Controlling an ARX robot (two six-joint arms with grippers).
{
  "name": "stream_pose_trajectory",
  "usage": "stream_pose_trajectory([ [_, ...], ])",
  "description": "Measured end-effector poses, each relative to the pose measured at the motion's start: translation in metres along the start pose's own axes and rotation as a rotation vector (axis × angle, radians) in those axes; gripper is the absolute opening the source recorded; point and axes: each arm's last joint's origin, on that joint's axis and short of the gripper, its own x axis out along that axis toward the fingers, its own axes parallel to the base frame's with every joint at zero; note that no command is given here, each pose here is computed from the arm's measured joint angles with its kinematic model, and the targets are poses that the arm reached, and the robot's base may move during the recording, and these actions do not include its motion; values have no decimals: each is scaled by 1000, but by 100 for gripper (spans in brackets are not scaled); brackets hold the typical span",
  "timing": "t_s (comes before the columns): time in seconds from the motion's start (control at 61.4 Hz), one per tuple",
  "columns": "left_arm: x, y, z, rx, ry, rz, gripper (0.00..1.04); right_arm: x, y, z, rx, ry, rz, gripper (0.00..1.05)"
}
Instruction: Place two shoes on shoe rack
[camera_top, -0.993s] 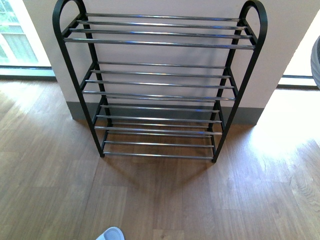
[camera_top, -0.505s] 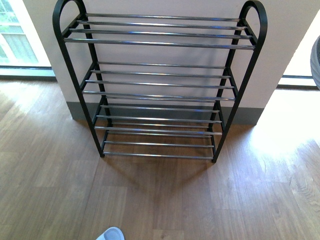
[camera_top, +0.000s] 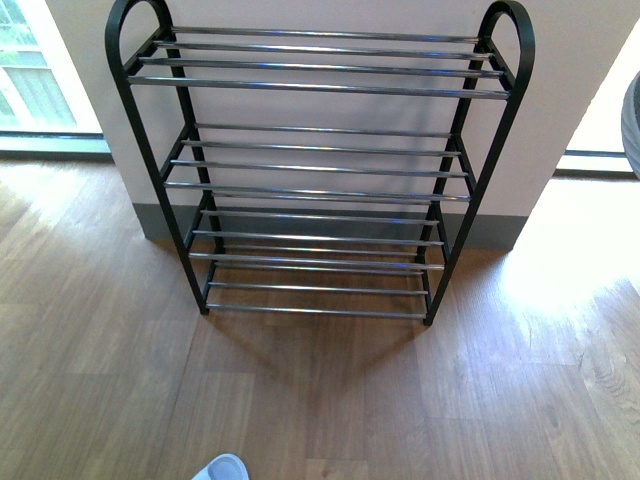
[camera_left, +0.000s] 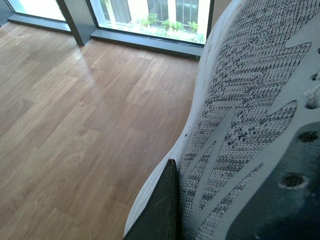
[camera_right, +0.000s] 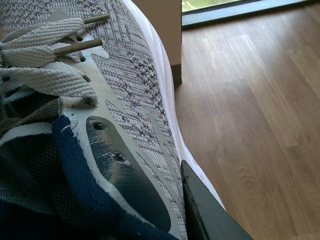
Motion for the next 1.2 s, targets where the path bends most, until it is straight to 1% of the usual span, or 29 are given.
stream_pose_trajectory([
  [0.277, 0, 0, 0, 0, 0, 0, 2, 0, 0, 0, 0, 0, 1, 1],
  [0.309, 0, 0, 0, 0, 0, 0, 2, 1, -1, -2, -12, -26, 39, 1],
  [0.358, 0, 0, 0, 0, 0, 0, 2, 2, -1, -5, -60, -127, 133, 1],
  [0.423, 0, 0, 0, 0, 0, 1, 2, 1, 1, 0, -106, -236, 213, 1],
  [0.505, 0, 0, 0, 0, 0, 0, 2, -1, 7, 11, -147, -296, 267, 1],
  [0.586, 0, 0, 0, 0, 0, -2, 2, -1, 15, 26, -154, -305, 279, 1],
  [0.7, 0, 1, 0, -1, 0, 6, 2, 4, 31, 43, -153, -258, 260, 1],
  [0.814, 0, 0, 0, -1, 0, 0, 2, 9, 53, 57, -157, -217, 284, 1],
  [0.895, 0, 0, 0, -1, 0, 0, 2, 9, 88, 80, -156, -198, 354, 1],
  [0.977, 0, 0, 0, -1, 0, 1, 2, 11, 118, 102, -130, -174, 391, 1],
  [1.074, 0, 0, 0, -1, 0, 1, 2, 20, 138, 117, -87, -135, 363, 1],
  [1.205, 0, 0, 0, -1, 0, 1, 2, 42, 163, 130, -29, -67, 280, 1],
])
